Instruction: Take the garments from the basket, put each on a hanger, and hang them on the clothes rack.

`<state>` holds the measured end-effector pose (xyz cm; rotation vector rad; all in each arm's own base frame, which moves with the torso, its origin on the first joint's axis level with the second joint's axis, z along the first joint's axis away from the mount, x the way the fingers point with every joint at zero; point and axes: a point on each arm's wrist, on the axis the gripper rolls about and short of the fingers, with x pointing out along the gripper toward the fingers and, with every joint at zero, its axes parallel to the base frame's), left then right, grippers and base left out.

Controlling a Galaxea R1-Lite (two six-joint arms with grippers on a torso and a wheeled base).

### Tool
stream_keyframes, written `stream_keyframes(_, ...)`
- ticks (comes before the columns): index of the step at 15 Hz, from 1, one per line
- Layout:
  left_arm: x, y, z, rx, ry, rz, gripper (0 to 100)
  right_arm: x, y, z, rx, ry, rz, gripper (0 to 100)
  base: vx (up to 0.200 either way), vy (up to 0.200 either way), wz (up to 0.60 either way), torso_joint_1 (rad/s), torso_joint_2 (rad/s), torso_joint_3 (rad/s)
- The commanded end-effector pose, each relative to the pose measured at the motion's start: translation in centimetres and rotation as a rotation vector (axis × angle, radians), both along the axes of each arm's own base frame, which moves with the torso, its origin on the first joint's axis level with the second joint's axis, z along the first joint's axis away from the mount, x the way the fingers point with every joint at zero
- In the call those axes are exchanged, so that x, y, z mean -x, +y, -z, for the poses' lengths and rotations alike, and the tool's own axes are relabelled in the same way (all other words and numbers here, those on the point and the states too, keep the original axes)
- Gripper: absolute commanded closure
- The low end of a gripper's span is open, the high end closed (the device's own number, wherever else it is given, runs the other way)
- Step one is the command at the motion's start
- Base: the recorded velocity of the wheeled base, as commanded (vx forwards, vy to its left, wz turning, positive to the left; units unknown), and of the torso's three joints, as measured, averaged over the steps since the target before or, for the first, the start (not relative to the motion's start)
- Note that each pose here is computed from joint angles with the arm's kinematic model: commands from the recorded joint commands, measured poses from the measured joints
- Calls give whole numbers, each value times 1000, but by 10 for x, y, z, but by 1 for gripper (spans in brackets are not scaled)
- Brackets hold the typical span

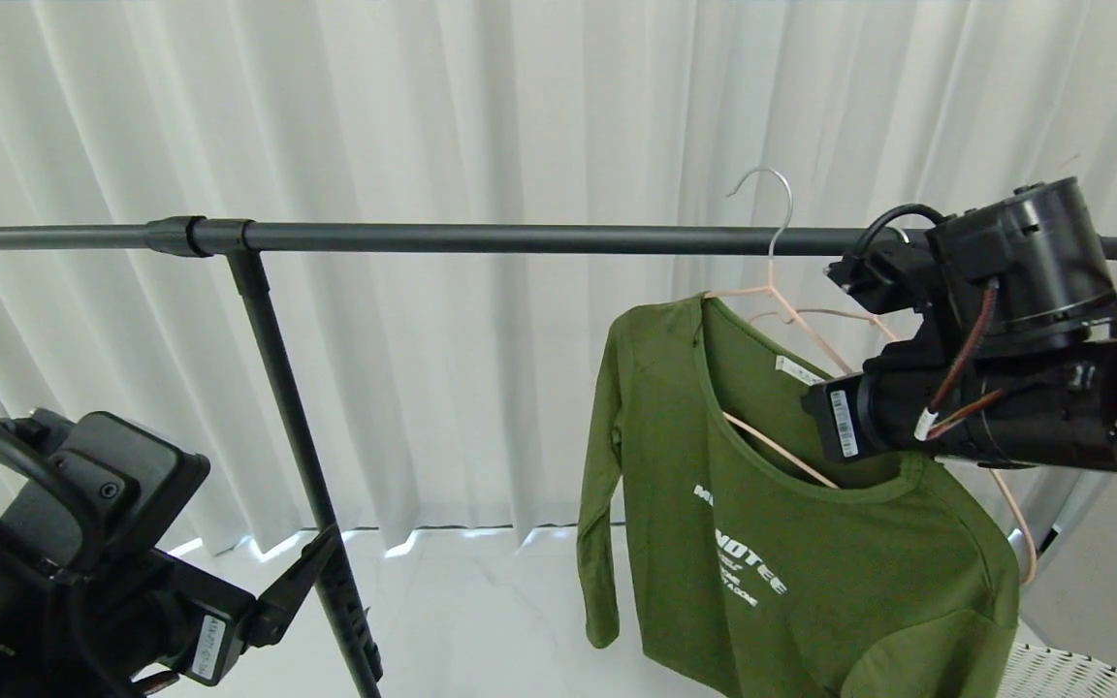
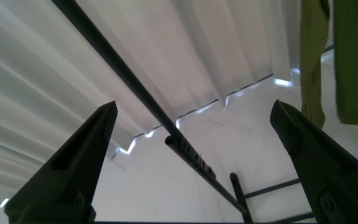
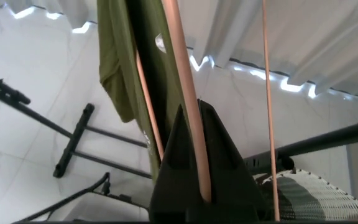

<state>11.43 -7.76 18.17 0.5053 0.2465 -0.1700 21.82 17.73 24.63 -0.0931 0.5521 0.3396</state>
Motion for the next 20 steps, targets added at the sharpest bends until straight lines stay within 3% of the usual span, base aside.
stream_keyframes(1, 2, 0, -1, 6, -7, 12, 0, -26, 12, 9, 20, 23, 25, 100, 0, 0, 0, 0, 0, 0)
stream_keyframes(7, 4, 1, -3, 13, -17, 14, 0, -29, 21, 21, 45, 50, 9, 100, 0, 0, 0, 0, 0, 0)
stream_keyframes(13, 5, 2, -2, 13, -17, 14, 0, -25, 23, 19, 37, 46, -3, 100, 0, 0, 0, 0, 0, 0)
stream_keyframes(14, 5, 2, -2, 13, -17, 14, 0, -21, 22, 16, 32, 41, -6, 0, 0, 0, 0, 0, 0, 0)
stream_keyframes(16, 5, 2, -1, 9, -13, 14, 0, -17, 20, 13, 26, 30, -6, 0, 0, 0, 0, 0, 0, 0)
stream_keyframes(20, 7, 3, 9, -15, 14, 15, 0, 18, -3, -14, -65, -38, -5, 0, 0, 0, 0, 0, 0, 0)
